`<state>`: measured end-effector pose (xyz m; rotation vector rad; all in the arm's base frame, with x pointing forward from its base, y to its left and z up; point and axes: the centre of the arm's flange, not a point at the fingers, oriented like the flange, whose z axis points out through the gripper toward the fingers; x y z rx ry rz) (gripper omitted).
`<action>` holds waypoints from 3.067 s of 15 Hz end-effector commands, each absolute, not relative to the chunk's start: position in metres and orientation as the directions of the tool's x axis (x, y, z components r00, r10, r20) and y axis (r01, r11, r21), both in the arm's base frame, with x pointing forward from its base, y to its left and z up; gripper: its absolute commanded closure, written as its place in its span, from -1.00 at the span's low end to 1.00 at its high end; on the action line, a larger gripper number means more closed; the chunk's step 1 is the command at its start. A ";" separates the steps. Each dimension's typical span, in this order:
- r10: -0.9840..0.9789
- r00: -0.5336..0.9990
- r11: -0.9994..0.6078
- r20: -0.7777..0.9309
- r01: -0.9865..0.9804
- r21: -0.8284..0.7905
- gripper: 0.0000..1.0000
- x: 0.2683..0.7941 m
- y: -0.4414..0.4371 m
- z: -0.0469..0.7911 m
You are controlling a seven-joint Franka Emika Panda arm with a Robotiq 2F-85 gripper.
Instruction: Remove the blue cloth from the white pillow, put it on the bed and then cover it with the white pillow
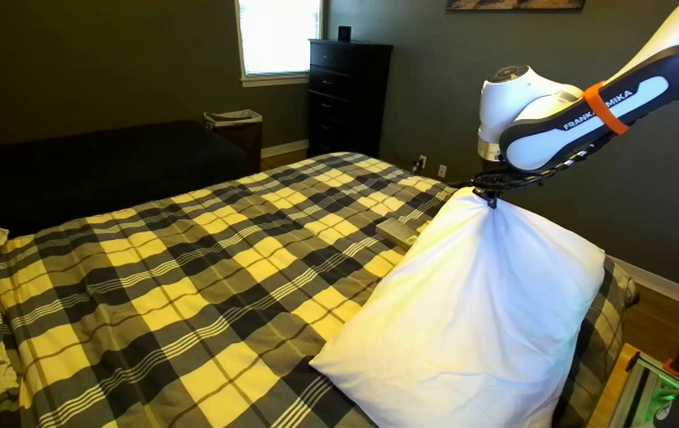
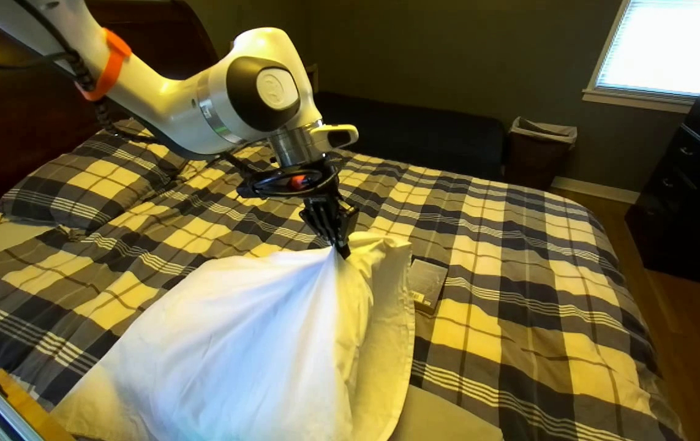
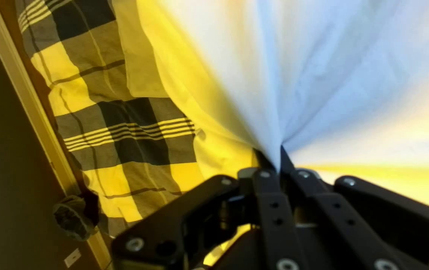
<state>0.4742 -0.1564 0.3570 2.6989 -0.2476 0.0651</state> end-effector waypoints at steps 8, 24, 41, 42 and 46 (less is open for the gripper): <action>-0.310 0.931 -0.816 0.190 -0.364 0.450 0.89 0.447 -0.211 0.389; -0.447 0.868 -0.719 0.216 -0.492 0.490 0.97 0.410 -0.308 0.397; -0.455 0.824 -0.649 0.337 -0.566 0.508 0.36 0.400 -0.425 0.410; -0.452 0.821 -0.649 0.349 -0.572 0.502 0.25 0.401 -0.425 0.412; -0.419 0.815 -0.647 0.400 -0.577 0.499 -0.37 0.409 -0.413 0.434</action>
